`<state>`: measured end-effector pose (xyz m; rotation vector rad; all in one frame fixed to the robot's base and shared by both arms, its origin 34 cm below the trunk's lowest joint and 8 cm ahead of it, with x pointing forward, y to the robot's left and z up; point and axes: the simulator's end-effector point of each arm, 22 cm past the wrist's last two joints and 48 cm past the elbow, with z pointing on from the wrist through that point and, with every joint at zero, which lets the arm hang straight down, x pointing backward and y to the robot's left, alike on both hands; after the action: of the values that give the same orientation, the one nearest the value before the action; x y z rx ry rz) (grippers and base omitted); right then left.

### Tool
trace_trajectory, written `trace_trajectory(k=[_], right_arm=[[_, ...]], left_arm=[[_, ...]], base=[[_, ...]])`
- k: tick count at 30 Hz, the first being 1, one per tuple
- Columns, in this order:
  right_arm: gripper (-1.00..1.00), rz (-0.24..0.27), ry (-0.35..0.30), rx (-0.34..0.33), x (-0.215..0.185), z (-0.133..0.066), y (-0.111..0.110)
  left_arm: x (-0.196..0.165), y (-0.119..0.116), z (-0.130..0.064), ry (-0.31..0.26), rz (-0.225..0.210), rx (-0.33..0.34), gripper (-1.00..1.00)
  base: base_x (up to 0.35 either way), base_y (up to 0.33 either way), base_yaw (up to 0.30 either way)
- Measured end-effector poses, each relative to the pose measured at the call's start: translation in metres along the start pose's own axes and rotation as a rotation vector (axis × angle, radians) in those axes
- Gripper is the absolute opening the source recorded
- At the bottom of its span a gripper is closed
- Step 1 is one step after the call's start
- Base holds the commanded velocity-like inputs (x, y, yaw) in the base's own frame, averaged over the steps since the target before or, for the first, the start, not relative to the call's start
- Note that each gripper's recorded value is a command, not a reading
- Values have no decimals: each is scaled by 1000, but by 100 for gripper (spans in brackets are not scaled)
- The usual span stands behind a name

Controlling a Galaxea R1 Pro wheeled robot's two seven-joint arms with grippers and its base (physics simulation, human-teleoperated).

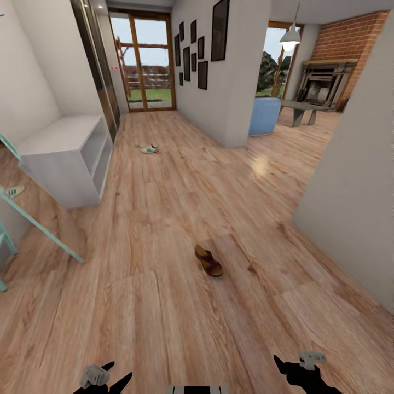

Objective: Pick up the two gym shoes and the two sandals from the corridor floor and place them onto the hallstand (shoe rack) in the corridor, making sure they are on the rack and not on the floor. Arrange them so the two gym shoes are next to each other and the two sandals are next to each other.

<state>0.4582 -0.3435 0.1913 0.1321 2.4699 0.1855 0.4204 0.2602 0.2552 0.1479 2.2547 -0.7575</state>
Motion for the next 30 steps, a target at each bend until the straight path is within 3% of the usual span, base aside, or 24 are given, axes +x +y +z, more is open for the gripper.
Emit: trace_trajectory(k=[14,30], right_arm=[[100,1,0,-1,0,0,1],[100,-2,-1,-3,0,0,0]], left_arm=[[0,0,0,0,0,0,100],[0,0,0,0,0,0,100]], base=[[90,299,-246],[51,303,-29]])
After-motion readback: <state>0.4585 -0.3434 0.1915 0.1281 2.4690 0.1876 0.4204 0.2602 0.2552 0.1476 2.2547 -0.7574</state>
